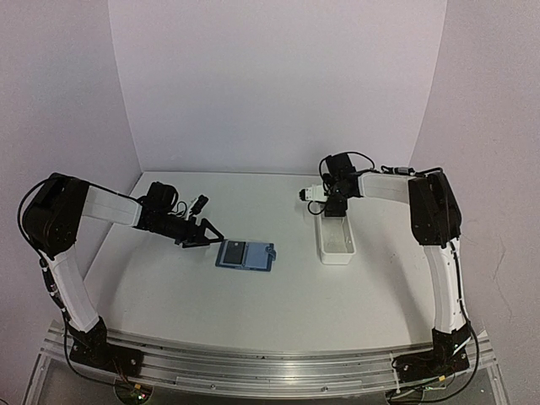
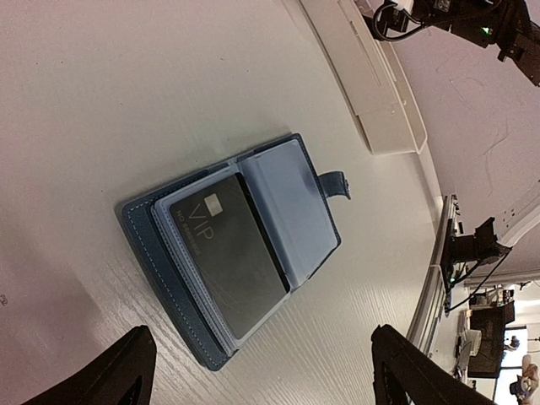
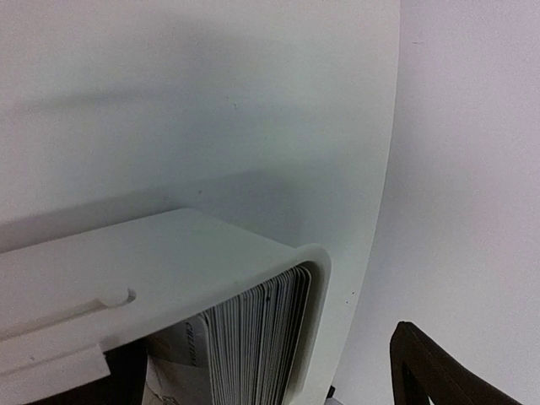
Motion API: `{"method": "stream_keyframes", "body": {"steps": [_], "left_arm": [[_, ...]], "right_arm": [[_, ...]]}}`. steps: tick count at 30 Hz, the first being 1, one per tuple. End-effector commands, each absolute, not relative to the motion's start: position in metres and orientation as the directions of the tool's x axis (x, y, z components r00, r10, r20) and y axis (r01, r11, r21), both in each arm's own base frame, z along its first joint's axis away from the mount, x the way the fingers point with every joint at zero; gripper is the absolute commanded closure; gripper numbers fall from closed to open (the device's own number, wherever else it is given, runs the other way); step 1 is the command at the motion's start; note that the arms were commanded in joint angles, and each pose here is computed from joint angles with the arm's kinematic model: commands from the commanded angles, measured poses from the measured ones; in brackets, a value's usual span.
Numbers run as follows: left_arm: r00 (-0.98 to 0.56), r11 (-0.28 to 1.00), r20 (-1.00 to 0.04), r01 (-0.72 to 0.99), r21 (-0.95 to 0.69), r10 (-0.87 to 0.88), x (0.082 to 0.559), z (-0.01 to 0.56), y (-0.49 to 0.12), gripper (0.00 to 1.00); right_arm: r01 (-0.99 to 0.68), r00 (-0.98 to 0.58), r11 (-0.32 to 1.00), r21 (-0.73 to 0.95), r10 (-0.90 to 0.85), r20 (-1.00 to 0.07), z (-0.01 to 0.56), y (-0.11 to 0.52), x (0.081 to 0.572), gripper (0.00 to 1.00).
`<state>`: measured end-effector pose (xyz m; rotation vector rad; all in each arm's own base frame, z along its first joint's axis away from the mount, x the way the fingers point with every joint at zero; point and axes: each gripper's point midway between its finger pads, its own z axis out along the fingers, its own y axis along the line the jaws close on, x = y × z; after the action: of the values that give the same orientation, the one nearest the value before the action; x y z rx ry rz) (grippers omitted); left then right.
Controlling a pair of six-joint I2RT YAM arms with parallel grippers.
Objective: Put the credit cards into the card holder
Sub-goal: Pick up the credit card from the storage box.
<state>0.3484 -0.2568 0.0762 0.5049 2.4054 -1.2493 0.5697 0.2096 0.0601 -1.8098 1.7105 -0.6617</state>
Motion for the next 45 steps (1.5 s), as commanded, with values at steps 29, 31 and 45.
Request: {"method": "stream_keyframes", "body": {"steps": [29,31,45], "left_arm": [[-0.854,0.517,-0.504,0.492,-0.7,0.13,0.348,0.083,-0.257,0.12],[-0.854,0.516,-0.503,0.492,-0.701,0.131,0.348,0.082,-0.257,0.12],[-0.855,0.514,-0.503,0.492,-0.703,0.13,0.347,0.083,-0.257,0.12]], "right_arm": [[-0.604,0.025,0.039,-0.796,-0.997,-0.068,0.123,0.205,0.59,0.55],[-0.608,0.024,0.041,-0.793,-0.997,-0.069,0.121,0.205,0.589,0.62],[-0.628,0.014,0.063,-0.775,-0.996,-0.092,0.12,0.205,0.584,1.0]]}}
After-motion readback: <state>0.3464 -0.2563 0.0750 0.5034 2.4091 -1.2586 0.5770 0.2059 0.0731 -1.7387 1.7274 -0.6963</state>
